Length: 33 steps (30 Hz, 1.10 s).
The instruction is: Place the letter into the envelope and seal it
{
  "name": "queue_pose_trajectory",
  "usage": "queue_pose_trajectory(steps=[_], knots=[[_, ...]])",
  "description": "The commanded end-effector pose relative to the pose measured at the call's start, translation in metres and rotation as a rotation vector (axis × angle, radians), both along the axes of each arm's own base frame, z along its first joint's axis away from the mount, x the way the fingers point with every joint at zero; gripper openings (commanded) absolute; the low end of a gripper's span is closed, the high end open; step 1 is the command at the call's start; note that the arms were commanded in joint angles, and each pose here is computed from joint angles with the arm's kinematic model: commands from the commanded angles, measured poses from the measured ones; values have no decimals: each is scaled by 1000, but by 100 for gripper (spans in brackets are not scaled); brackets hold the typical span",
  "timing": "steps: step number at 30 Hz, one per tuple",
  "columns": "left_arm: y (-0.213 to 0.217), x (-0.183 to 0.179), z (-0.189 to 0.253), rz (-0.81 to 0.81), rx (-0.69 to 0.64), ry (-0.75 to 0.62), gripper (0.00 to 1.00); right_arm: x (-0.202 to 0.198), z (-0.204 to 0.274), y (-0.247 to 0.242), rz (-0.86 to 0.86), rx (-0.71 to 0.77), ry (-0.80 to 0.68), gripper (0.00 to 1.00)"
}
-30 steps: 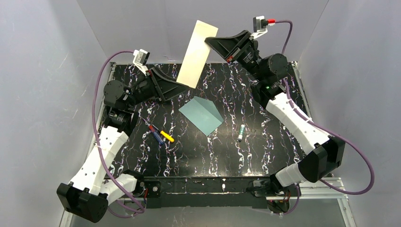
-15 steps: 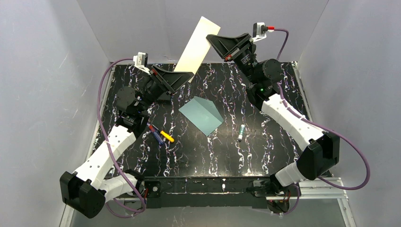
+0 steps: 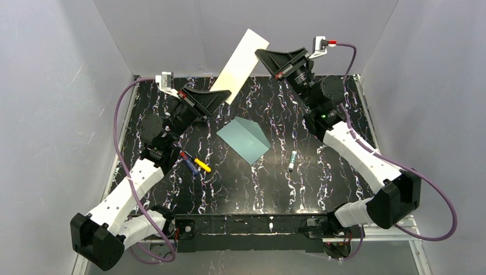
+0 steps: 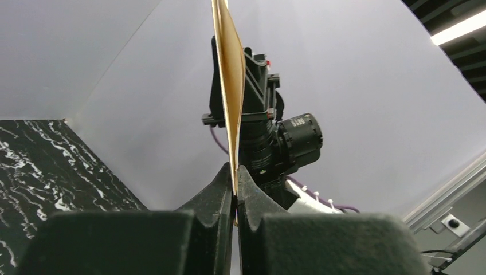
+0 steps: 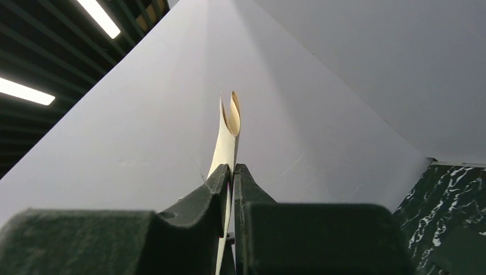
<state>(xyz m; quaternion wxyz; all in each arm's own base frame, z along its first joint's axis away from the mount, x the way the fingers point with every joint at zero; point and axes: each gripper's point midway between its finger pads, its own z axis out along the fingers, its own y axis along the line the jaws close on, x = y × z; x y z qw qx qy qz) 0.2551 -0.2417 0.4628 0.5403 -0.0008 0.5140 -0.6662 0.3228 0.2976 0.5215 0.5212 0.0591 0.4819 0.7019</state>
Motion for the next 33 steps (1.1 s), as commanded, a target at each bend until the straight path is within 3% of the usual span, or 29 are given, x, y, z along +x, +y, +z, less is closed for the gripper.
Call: queue_pose_trajectory(steps=[1, 6, 10, 15, 19, 20, 24, 27, 31, 33], knots=[[4, -13, -5, 15, 97, -56, 0, -2, 19, -36, -132, -22, -53, 18], [5, -22, -22, -26, 195, -56, 0, 11, 14, -63, -153, -139, -48, 19], [-10, -40, -28, -193, 312, -118, 0, 9, -1, -70, -175, -304, -70, 24], [-23, -70, -75, -499, 559, -175, 0, -25, -14, -43, 21, -557, -285, 55], [-13, -69, -135, -550, 808, -139, 0, -65, -31, -13, 303, -686, -418, 66], [-7, -73, -150, -582, 865, -81, 0, -72, -37, -7, 331, -726, -435, 71], [1, -70, -167, -612, 980, -73, 0, -85, -58, -2, 362, -832, -489, 90], [3, -71, -164, -613, 1003, -139, 0, -99, -85, 12, 414, -917, -507, 93], [12, -71, -166, -570, 1070, -253, 0, -123, -140, 39, 395, -1208, -570, 92], [15, -70, -168, -553, 1099, -293, 0, -135, -159, 46, 447, -1272, -583, 90]])
